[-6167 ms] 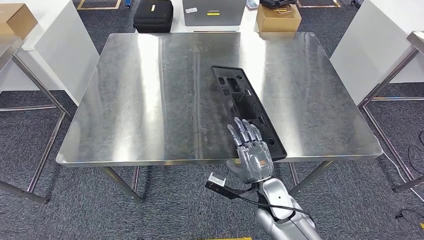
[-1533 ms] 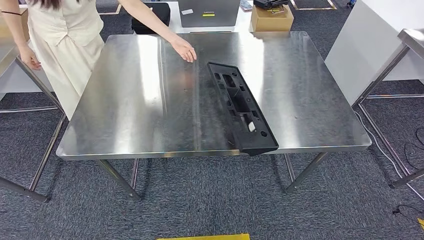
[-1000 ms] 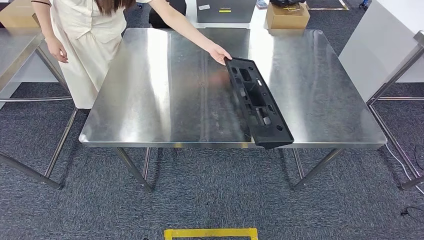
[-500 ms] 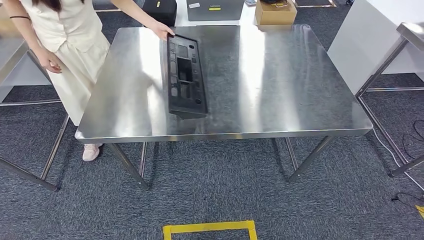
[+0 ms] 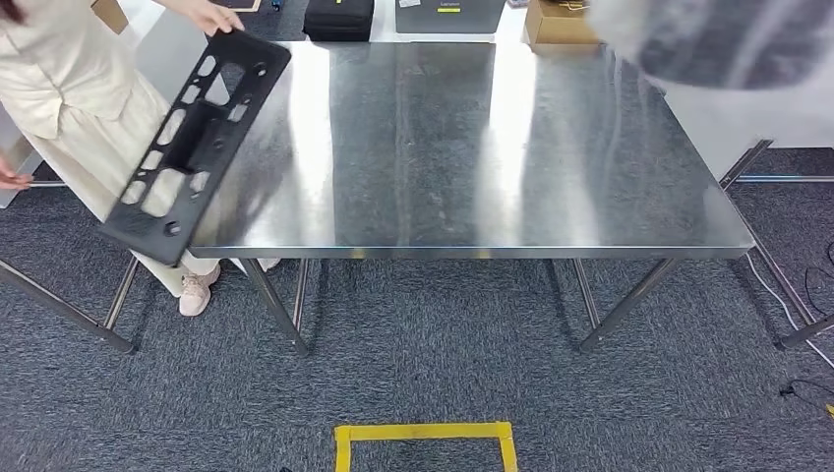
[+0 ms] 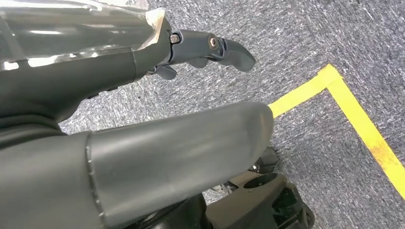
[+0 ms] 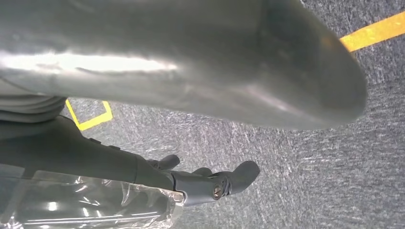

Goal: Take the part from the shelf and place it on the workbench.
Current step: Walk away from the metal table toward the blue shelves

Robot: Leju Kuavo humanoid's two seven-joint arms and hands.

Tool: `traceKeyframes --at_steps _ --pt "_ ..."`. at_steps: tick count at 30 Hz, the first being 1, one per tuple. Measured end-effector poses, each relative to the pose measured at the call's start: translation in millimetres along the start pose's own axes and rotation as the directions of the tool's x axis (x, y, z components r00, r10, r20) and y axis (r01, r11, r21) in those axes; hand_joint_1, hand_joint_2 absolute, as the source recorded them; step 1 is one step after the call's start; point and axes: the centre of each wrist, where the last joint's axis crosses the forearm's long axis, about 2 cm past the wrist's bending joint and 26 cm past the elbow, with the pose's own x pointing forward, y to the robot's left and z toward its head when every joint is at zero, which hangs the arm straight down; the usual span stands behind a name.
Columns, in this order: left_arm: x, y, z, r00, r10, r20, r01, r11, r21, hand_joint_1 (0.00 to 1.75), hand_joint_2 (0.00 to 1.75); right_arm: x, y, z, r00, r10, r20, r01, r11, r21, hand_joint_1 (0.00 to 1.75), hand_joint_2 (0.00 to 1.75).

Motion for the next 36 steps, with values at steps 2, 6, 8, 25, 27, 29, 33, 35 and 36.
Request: traceKeyframes --at_steps 2,6,8,25,27,29,33,35,36 --pt "0.1 -0.9 0.3 1.000 0.002 0.002 -0.002 1.000 -0.001 0.00 0.00 0.2 -0.1 -0.1 1.000 0.000 -0.001 0.000 1.000 0.000 0.00 0.00" --pt "-1.2 -1.1 0.9 1.000 0.002 0.003 -0.002 1.000 -0.002 0.00 0.00 0.1 -0.4 -0.3 1.000 -0.001 -0.005 0.001 1.000 -0.001 0.00 0.00" --pt "-1.9 -0.9 1.2 1.000 0.002 0.004 -0.002 1.000 -0.002 0.00 0.00 -1.0 -0.5 -0.1 1.000 -0.001 -0.005 0.001 1.000 -0.001 0.00 0.00" --pt "-12.6 -2.2 6.8 1.000 0.007 0.012 -0.007 1.000 0.017 0.00 0.00 -3.0 0.7 1.0 1.000 0.022 -0.009 -0.021 1.000 0.005 0.00 0.00" --pt "-13.8 -2.5 7.4 1.000 0.006 0.009 -0.006 1.000 0.017 0.00 0.00 -3.6 -0.1 0.7 1.000 0.022 -0.005 -0.022 1.000 0.005 0.00 0.00" --pt "-13.9 -2.9 7.7 1.000 0.006 0.009 -0.006 1.000 0.016 0.00 0.00 -2.7 -0.8 0.0 1.000 0.022 0.000 -0.022 1.000 0.005 0.00 0.00" --pt "-13.5 -3.7 7.8 1.000 0.006 0.010 -0.006 1.000 0.015 0.00 0.00 -1.8 -1.3 -0.4 1.000 0.024 0.006 -0.024 1.000 0.006 0.00 0.00" --pt "-14.3 -4.0 8.3 1.000 0.006 0.008 -0.006 1.000 0.014 0.00 0.00 -2.1 -1.4 -0.4 1.000 0.024 0.006 -0.024 1.000 0.006 0.00 0.00" --pt "-14.8 -4.1 8.6 1.000 0.006 0.006 -0.006 1.000 0.014 0.00 0.00 -2.2 -1.4 -0.4 1.000 0.023 0.005 -0.023 1.000 0.006 0.00 0.00"
